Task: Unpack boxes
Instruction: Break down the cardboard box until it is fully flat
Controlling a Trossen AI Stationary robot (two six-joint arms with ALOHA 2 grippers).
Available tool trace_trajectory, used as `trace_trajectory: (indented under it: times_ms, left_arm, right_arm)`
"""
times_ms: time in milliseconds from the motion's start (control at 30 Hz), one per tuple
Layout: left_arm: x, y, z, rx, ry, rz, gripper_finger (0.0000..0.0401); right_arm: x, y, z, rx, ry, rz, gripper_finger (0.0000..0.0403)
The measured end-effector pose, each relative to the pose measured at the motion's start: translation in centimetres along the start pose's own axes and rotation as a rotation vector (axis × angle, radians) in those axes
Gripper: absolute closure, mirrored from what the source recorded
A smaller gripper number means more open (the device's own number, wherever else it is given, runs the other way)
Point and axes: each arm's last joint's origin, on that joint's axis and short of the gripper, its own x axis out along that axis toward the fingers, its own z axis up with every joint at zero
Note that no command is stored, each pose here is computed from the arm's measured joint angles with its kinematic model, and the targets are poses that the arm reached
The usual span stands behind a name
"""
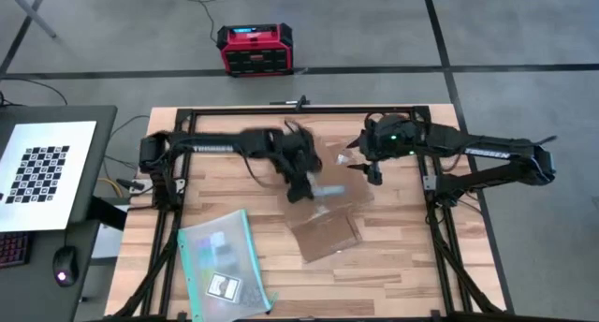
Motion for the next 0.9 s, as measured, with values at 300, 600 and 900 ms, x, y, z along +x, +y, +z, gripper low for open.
trace_trajectory:
  times_ms: [300, 600, 900]
  left_arm:
    - [-4.4, 6.2, 1.6, -0.147, -0.070, -0.291, 0.0285]
    - [-5.3, 6.7, 2.1, -0.119, -0.095, -0.431, 0.0285]
    - [-5.2, 6.5, 2.1, -0.091, -0.096, -0.434, 0.0285]
  right_arm:
    - [-2.1, 0.8, 0.5, -0.114, -0.082, 0.005, 0.0127]
    - [1.2, 1.9, 2.4, -0.214, -0.193, 0.028, 0.0127]
    - [4.2, 2.5, 3.2, -0.277, -0.238, 0.034, 0.0131]
